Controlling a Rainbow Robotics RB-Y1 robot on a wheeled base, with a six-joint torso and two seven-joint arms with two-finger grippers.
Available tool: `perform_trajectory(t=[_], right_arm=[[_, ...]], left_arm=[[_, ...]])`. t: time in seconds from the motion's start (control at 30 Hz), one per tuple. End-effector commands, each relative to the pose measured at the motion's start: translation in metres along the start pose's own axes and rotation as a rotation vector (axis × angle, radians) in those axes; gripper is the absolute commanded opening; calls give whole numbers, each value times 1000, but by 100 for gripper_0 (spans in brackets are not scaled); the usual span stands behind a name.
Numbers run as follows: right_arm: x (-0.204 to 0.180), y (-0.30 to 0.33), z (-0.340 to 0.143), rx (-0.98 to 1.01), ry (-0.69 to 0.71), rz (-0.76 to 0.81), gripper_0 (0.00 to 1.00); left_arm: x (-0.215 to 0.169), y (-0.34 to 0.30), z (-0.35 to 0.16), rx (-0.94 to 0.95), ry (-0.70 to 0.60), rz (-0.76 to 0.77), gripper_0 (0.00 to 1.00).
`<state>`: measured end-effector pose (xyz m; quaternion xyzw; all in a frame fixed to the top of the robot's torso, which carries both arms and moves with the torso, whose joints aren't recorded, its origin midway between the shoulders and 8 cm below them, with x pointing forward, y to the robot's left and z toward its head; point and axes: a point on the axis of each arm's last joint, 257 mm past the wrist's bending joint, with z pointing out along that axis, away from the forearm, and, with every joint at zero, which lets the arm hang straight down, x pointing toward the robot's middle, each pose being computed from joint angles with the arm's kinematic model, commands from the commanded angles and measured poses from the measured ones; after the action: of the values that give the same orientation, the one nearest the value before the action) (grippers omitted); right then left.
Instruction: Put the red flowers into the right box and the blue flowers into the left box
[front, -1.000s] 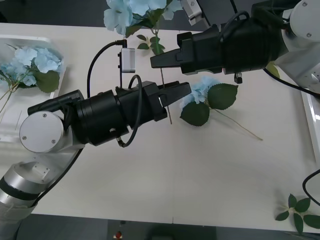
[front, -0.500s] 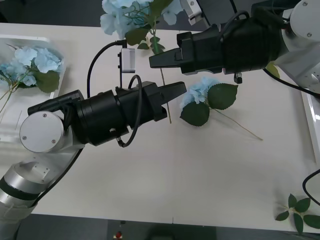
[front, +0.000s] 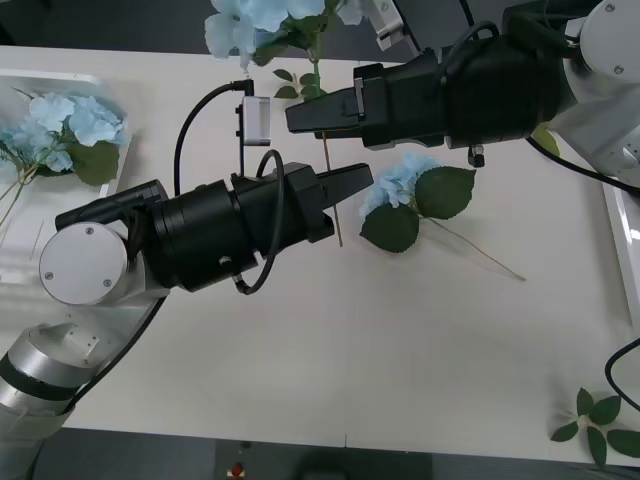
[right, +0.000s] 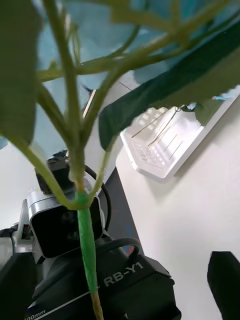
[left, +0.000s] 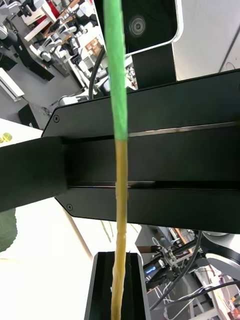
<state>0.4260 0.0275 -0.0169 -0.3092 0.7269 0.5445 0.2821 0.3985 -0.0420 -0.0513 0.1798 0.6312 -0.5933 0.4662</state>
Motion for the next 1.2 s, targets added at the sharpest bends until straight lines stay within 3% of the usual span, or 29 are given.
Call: perform_trajectory(t=[0.03,0.23,0.43,0.67,0.97,1.2], right_arm=[[-16,14,-7,0,-16,-92,100],[-10,10,-4,-5,-17,-68,100],[-30,15,-16,-23,-94,-38,100],[-30,13,-41,0,-60,-46,100],[-23,-14,-127,56,55,-27,100],[20,-80,-221,363,260,-14,100]], left_arm=[[-14,-13,0,23,-15,9,0],[-17,-13,-2,22,-16,5,0],[-28,-14,-20,43,15,4,0],[-35,-11,-39,42,47,4,0],[-47,-1,-70,9,78,21,0],[-56,20,-116,-51,177,65,0]])
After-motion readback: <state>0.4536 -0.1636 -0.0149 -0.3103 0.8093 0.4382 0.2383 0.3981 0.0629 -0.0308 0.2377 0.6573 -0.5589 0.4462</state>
